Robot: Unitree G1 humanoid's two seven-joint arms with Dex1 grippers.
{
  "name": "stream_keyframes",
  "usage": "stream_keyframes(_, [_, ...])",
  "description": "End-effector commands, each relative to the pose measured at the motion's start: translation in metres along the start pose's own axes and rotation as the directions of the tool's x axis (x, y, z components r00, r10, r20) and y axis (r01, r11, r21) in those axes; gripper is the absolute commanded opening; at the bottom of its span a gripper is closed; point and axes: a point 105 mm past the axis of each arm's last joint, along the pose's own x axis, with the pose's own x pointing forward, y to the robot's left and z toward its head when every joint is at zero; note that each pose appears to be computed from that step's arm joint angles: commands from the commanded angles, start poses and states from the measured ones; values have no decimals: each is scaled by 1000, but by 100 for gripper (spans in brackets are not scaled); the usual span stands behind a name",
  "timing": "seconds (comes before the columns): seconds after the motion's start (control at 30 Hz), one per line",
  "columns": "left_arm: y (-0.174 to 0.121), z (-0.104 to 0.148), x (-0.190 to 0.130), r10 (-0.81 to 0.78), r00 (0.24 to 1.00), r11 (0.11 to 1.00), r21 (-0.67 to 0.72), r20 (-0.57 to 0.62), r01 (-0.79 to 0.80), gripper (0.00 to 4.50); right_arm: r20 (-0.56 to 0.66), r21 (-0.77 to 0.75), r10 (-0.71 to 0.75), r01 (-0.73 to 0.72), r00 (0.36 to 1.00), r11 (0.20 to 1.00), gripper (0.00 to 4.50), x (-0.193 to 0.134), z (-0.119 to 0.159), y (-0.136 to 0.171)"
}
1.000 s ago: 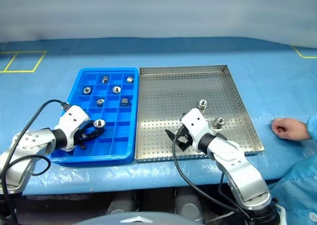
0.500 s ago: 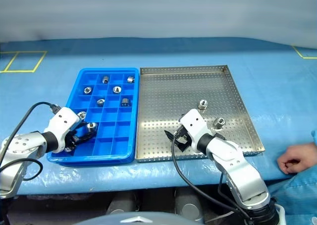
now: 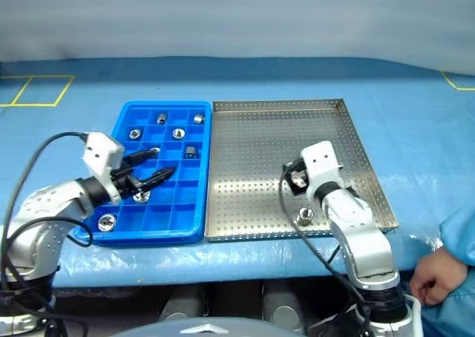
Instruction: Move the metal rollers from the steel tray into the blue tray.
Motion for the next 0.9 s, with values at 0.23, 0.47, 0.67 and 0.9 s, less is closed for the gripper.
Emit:
stream_keyframes(0.23, [-64, 6, 46, -243, 970, 967, 88, 15, 241, 396, -12, 57, 69, -69, 998, 996, 450, 30, -3, -5])
stream_keyframes(0.47, [-67, 4, 47, -248, 969, 965, 89, 15, 246, 396, 15, 104, 129, -130, 992, 986, 450, 55, 1, 4])
stream_keyframes(0.67, [-66, 1, 46, -213, 977, 973, 93, 5, 212, 399, -42, 119, 116, -111, 992, 987, 432, 75, -13, 4])
stream_keyframes(0.9, [-60, 0, 43, -174, 985, 980, 96, 6, 173, 400, -12, 105, 116, -114, 993, 988, 229, 77, -6, 6])
